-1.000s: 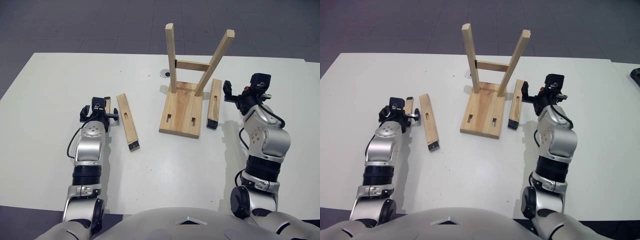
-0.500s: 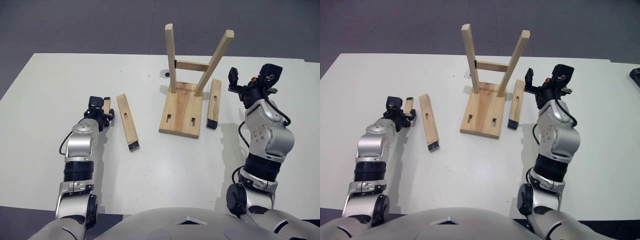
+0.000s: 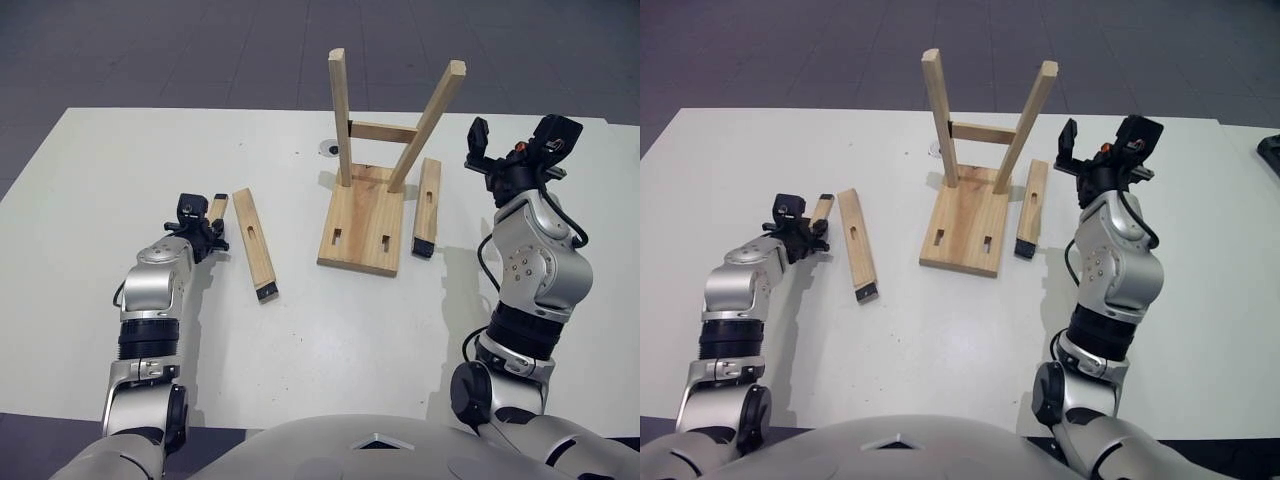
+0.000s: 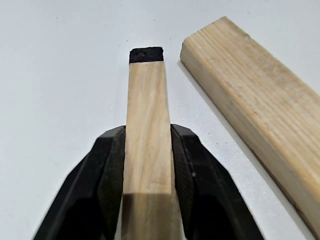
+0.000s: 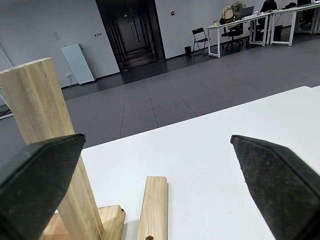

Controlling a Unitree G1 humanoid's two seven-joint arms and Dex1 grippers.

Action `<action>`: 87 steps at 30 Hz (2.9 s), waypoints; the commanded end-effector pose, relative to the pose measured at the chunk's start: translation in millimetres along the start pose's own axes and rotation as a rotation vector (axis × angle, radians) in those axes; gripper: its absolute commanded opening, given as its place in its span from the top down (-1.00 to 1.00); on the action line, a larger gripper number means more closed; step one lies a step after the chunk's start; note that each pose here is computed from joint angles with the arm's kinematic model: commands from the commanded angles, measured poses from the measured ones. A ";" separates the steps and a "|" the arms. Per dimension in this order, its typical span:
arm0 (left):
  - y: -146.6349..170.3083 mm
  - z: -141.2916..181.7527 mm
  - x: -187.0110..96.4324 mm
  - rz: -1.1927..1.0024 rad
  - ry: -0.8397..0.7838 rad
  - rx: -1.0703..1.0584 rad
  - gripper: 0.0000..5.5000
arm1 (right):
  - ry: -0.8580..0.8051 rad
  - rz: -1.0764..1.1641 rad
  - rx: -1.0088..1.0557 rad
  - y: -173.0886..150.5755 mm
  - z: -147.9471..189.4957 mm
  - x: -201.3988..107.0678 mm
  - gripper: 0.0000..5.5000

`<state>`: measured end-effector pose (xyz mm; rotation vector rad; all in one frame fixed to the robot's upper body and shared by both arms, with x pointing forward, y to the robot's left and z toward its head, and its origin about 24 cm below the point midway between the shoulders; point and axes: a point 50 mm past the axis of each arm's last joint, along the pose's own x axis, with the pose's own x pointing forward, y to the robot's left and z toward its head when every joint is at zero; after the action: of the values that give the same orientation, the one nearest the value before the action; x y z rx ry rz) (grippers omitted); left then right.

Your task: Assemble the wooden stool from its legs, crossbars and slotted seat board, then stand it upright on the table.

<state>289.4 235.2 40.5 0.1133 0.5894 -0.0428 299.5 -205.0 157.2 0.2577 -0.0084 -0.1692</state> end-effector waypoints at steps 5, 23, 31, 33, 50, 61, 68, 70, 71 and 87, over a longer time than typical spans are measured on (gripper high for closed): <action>20.8 -20.8 -5.8 0.112 -0.014 -0.109 0.53 | -0.067 0.005 0.054 -7.3 21.6 4.9 -0.96; -120.4 186.0 -99.5 -0.145 -1.268 0.663 0.53 | -0.264 1.066 0.711 115.0 128.8 -31.2 -0.96; -142.9 179.1 -97.5 -0.182 -1.329 0.748 0.53 | -0.174 1.134 0.676 142.0 111.6 -39.5 -0.96; -144.5 178.4 -98.5 -0.178 -1.335 0.752 0.53 | -0.161 1.114 0.649 143.7 108.4 -36.9 -0.96; -154.1 179.8 -114.9 -0.182 -1.407 0.748 0.53 | -0.148 1.204 0.278 101.1 136.6 -16.3 -0.96; -159.0 182.0 -119.3 -0.180 -1.438 0.726 0.53 | -0.010 1.244 0.349 93.9 112.9 -3.8 -0.74; -159.5 181.4 -115.4 -0.178 -1.430 0.717 0.53 | 0.014 1.280 0.364 97.1 108.8 -7.7 -0.33; -160.2 180.8 -114.1 -0.177 -1.426 0.719 0.53 | 0.020 1.287 0.368 99.2 107.2 -8.0 -0.24; -160.8 180.6 -113.8 -0.179 -1.426 0.718 0.53 | 0.024 1.290 0.371 100.1 106.4 -8.2 -0.18; -164.2 179.3 -107.8 -0.190 -1.416 0.740 0.53 | -0.003 1.305 0.411 100.4 107.1 -10.9 0.68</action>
<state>283.4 53.7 234.2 0.6512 -0.8790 -0.4736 305.6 -136.5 284.1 0.5991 -0.1943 1.1123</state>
